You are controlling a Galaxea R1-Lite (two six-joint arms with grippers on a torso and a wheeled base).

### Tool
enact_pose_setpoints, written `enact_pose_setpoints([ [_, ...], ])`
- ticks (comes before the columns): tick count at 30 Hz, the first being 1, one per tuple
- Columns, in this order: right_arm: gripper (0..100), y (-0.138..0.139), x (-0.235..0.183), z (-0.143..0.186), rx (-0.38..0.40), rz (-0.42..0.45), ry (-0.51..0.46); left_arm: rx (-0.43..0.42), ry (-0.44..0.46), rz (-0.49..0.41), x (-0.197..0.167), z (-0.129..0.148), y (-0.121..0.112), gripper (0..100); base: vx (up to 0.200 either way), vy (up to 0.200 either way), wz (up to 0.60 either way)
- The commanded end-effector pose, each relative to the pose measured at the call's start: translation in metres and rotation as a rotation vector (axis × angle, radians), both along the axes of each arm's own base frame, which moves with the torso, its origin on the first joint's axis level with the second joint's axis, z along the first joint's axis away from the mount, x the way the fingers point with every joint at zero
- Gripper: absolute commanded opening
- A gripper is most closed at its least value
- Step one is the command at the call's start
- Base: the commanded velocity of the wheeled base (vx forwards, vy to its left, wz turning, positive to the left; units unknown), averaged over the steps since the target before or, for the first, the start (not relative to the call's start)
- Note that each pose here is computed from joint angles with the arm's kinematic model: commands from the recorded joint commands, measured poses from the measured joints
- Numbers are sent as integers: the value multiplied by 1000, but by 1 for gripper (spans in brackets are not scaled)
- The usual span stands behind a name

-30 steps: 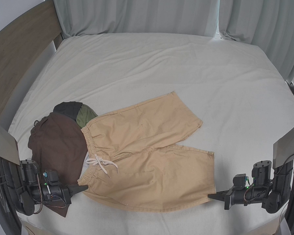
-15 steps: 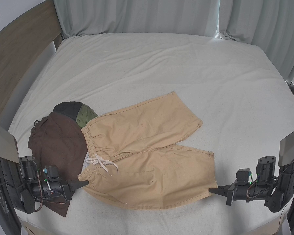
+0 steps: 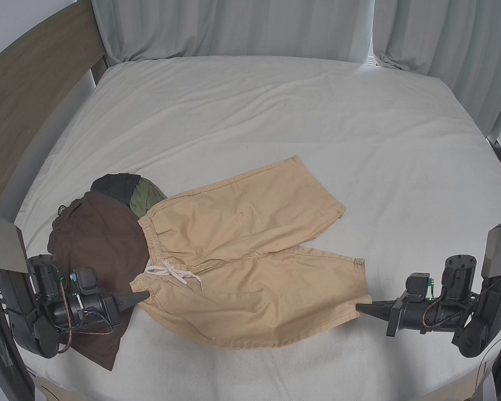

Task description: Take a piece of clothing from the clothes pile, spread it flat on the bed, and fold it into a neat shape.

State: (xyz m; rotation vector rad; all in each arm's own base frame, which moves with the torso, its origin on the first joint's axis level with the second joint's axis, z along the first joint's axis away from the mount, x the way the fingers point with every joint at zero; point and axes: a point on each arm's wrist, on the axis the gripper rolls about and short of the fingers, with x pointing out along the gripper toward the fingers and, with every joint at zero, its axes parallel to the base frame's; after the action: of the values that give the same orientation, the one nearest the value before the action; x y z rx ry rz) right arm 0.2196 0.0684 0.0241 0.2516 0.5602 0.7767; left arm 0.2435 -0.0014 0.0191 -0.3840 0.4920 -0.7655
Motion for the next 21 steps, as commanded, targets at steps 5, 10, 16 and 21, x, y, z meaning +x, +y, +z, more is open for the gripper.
enact_pose_setpoints([
  [5, 0, 5, 7, 24, 65, -7, -86, -15, -38, -6, 3, 12, -4, 0, 0, 0, 0],
  [10, 0, 7, 16, 35, 119, -33, -110, -16, -50, -4, 7, 13, -3, 0, 0, 0, 0],
  [16, 0, 9, 23, 40, 136, -37, -137, -35, -44, 19, 9, 16, 0, 0, 0, 0, 0],
  [21, 0, 9, 23, 40, 136, -37, -135, -35, -49, 21, 9, 18, -1, 0, 0, 0, 0],
])
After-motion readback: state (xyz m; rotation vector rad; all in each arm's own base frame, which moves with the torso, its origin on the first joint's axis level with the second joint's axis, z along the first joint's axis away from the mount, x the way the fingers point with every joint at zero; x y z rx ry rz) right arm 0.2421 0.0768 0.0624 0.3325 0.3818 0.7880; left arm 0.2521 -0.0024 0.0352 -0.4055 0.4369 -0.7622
